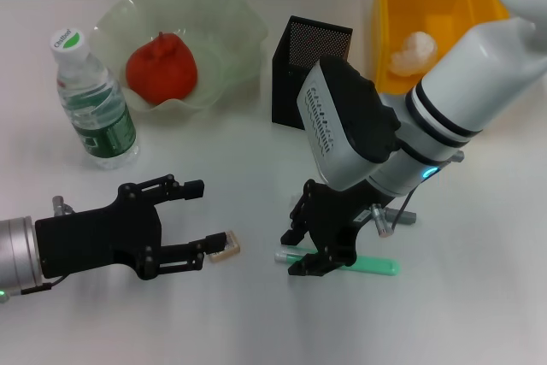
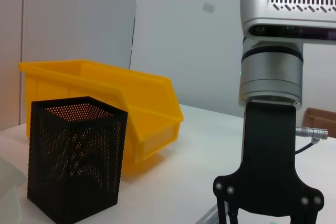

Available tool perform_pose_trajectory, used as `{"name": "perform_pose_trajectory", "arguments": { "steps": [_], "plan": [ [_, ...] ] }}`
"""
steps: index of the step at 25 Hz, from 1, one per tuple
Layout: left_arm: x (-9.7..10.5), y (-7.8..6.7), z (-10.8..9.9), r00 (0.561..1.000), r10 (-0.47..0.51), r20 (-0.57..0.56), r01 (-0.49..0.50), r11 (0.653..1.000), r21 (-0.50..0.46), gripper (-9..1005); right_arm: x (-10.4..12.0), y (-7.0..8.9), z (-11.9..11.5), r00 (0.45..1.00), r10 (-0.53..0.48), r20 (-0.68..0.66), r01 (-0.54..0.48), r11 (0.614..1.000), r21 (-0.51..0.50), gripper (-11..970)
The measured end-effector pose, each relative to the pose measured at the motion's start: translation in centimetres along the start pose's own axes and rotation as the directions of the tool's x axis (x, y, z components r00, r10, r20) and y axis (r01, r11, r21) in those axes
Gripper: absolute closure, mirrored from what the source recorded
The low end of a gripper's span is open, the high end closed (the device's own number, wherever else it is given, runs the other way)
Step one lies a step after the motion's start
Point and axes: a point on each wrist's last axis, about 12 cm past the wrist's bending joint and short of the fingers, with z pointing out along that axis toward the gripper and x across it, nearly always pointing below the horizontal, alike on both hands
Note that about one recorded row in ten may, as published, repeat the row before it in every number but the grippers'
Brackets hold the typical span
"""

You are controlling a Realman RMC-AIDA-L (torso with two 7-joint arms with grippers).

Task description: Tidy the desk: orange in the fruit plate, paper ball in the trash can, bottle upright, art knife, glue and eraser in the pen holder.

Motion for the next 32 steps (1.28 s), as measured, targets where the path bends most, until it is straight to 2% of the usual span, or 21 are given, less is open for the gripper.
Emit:
{"name": "perform_pose_trajectory", "arguments": {
  "steps": [32],
  "plan": [
    [-0.11, 0.09, 0.16, 1.000, 0.006, -0.003, -0.006, 1.000, 0.005, 188, 0.23, -0.06, 0.31, 1.000, 0.013, 0.005, -0.013, 1.000, 0.009, 636]
  ]
}}
